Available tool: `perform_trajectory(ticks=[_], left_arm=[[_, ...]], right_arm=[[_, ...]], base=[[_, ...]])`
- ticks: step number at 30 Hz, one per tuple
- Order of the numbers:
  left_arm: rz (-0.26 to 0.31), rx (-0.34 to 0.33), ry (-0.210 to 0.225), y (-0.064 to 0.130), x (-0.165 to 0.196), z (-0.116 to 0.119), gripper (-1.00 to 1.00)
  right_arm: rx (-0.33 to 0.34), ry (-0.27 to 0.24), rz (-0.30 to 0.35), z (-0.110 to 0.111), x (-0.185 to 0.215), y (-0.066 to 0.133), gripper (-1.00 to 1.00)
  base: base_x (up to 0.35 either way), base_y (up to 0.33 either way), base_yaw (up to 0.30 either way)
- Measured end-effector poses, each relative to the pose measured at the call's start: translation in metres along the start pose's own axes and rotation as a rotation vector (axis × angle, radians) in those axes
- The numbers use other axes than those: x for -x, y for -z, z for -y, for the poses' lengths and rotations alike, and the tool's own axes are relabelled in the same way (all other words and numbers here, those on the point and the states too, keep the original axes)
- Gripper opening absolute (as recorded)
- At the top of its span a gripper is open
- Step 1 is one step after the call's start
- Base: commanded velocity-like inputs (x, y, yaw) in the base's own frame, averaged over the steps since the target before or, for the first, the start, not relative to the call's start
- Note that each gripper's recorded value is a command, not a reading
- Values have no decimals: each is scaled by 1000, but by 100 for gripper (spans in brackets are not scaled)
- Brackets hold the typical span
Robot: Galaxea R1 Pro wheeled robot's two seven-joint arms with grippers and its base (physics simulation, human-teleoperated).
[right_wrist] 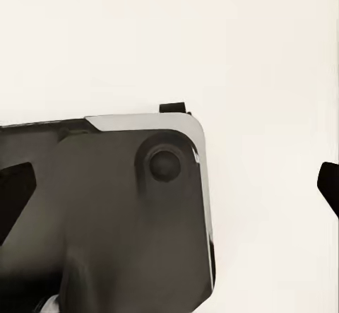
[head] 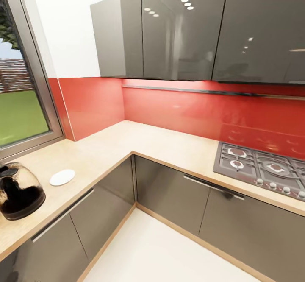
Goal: Set up a coffee station on the kitchen countertop: keep the coffee maker on the countertop, move the bottle of coffee from the kitchen shelf to the counter next to the coffee maker, place a paper coffee filter on top of the coffee maker, put the saucer next to the coffee maker with the coffee cup on the saucer, and place the electric kettle next to the coffee maker.
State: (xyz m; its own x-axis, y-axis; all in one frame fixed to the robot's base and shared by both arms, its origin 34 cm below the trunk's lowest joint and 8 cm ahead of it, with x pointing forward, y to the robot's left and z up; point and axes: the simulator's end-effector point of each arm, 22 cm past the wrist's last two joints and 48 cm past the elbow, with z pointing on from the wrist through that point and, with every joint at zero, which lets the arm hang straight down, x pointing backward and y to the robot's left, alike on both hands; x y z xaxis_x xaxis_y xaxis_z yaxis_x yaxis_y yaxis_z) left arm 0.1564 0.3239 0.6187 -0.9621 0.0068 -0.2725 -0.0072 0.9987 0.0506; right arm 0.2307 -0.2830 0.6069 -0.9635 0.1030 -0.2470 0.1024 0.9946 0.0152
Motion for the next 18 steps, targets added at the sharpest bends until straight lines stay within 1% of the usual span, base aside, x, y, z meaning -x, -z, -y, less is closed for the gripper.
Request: perform_trajectory(ticks=[10,18], left_arm=[[1,2,1,0,1,-1,100],[1,3,3,0,1,-1,100]], right_arm=[[2,0,-2,-2,-1,0,100],[4,0,-3,-3,-1,0,100]], base=[[160,-290,278],[37,-316,279]])
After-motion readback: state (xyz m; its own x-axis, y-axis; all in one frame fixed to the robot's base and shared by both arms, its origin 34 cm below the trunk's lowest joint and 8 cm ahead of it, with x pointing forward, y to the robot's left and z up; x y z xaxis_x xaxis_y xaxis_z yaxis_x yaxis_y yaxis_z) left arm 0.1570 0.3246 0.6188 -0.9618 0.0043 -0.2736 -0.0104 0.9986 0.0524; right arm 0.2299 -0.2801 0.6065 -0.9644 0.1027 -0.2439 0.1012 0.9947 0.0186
